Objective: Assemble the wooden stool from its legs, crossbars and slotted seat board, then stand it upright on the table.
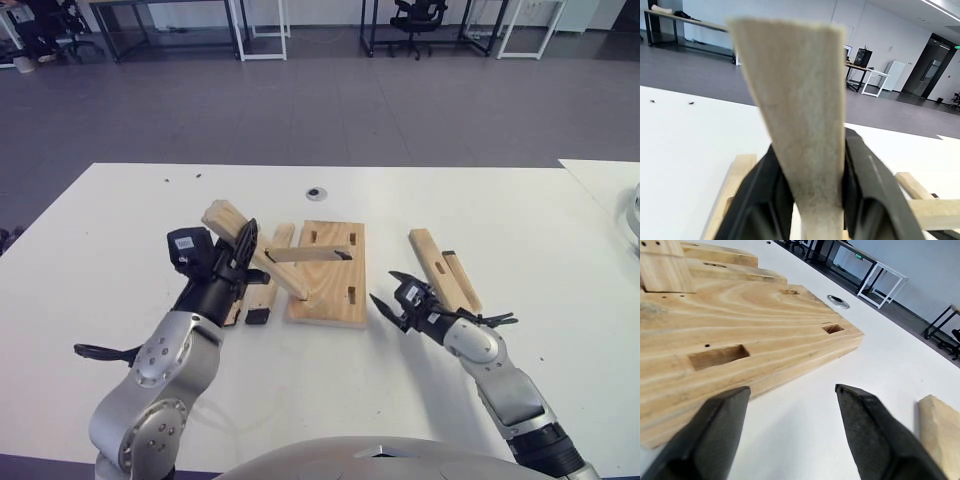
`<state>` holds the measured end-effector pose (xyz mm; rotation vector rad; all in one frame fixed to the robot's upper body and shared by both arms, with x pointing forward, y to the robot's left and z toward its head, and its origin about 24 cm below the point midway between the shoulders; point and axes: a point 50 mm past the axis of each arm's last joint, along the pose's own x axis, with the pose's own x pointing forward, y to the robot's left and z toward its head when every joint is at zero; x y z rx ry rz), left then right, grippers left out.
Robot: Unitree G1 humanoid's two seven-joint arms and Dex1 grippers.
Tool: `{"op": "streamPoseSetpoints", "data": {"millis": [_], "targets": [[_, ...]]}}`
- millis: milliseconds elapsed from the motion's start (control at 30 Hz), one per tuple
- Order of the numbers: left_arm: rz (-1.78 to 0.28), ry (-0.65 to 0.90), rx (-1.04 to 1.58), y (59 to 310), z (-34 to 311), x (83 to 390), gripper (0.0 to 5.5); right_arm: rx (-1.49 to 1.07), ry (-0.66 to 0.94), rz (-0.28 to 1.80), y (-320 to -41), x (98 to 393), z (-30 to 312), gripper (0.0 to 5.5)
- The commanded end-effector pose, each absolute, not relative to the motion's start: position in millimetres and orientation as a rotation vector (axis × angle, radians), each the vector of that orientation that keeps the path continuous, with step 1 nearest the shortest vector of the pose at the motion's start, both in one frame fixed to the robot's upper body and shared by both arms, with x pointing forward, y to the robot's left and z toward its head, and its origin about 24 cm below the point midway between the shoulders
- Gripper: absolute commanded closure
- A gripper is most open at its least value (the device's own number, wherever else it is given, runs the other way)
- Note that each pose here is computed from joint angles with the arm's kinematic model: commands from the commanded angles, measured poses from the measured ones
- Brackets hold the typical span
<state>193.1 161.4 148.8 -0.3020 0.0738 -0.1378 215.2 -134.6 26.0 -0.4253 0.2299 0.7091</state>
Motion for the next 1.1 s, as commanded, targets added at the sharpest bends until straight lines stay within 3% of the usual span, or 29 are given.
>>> {"op": "streamPoseSetpoints", "data": {"millis": [33, 367, 567, 867, 1000, 1100], "targets": [[-0.090, 0.212, -0.287, 170.9, 141.2, 197.1, 4.46, -0.435, 0.213, 0.700, -131.9, 219.9, 27.2, 2.34], [0.024, 0.282, -0.314, 181.2, 146.1, 180.1, 4.46, -0.368, 0.216, 0.669, -130.3, 221.9, 29.3, 2.34], [0.082, 0.322, -0.331, 176.5, 129.6, 187.7, 4.46, -0.381, 0.204, 0.694, -126.9, 223.5, 32.2, 2.34], [-0.148, 0.386, 0.029, 146.6, 106.3, 184.3, 4.46, -0.420, 0.143, 0.651, -128.9, 235.1, 42.8, 2.34], [-0.209, 0.324, 0.070, 134.3, 106.6, 196.3, 4.46, -0.435, 0.143, 0.641, -130.7, 236.2, 41.3, 2.34], [-0.199, 0.134, 0.024, 129.2, 135.1, 210.4, 4.45, -0.444, 0.143, 0.613, -135.7, 239.0, 41.0, 2.34]]}}
